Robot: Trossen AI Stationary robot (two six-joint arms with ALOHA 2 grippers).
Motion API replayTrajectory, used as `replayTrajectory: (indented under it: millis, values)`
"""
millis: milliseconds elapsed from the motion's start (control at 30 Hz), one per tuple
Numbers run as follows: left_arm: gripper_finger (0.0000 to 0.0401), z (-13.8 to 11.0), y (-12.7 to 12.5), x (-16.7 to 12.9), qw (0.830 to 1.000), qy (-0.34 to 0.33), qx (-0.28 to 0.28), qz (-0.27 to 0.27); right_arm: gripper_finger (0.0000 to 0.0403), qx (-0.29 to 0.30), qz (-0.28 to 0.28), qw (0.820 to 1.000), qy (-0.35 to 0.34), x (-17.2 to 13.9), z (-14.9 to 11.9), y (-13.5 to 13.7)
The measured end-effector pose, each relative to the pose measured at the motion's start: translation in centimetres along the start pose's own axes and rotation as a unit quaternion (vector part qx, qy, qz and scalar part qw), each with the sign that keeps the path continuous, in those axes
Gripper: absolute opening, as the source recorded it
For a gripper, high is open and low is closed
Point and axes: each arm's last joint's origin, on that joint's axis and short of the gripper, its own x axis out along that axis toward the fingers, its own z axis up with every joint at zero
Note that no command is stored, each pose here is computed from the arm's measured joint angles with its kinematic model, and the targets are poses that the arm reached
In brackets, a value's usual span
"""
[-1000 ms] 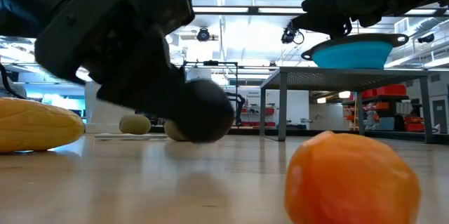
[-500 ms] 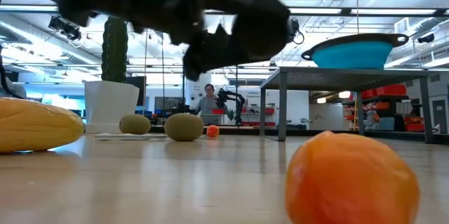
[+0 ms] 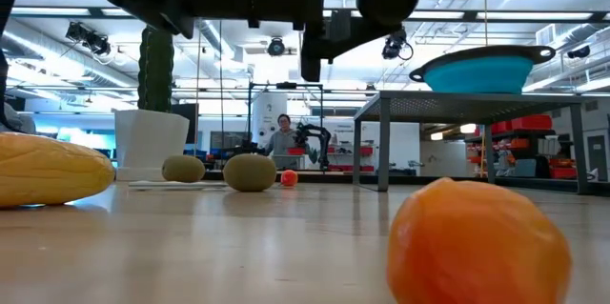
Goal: Pick & Place Fruit
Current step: Put the plum into the blue strainer bowl on the shelf
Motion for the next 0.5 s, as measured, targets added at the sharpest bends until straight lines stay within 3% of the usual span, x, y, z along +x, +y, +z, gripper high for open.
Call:
replayTrajectory:
  millis: [167, 500]
  values:
    - [0.0281, 0.7, -0.3, 0.0, 0.999, -0.043, -0.002, 0.004, 0.0317, -0.002, -0.019, 1.0, 0.005, 0.1, -0.1, -0.3]
    - [0.0281, 0.7, -0.2, 0.0, 0.999, -0.047, 0.0, 0.011, 0.0317, -0.013, -0.056, 0.998, 0.011, 0.6, -0.3, -1.4]
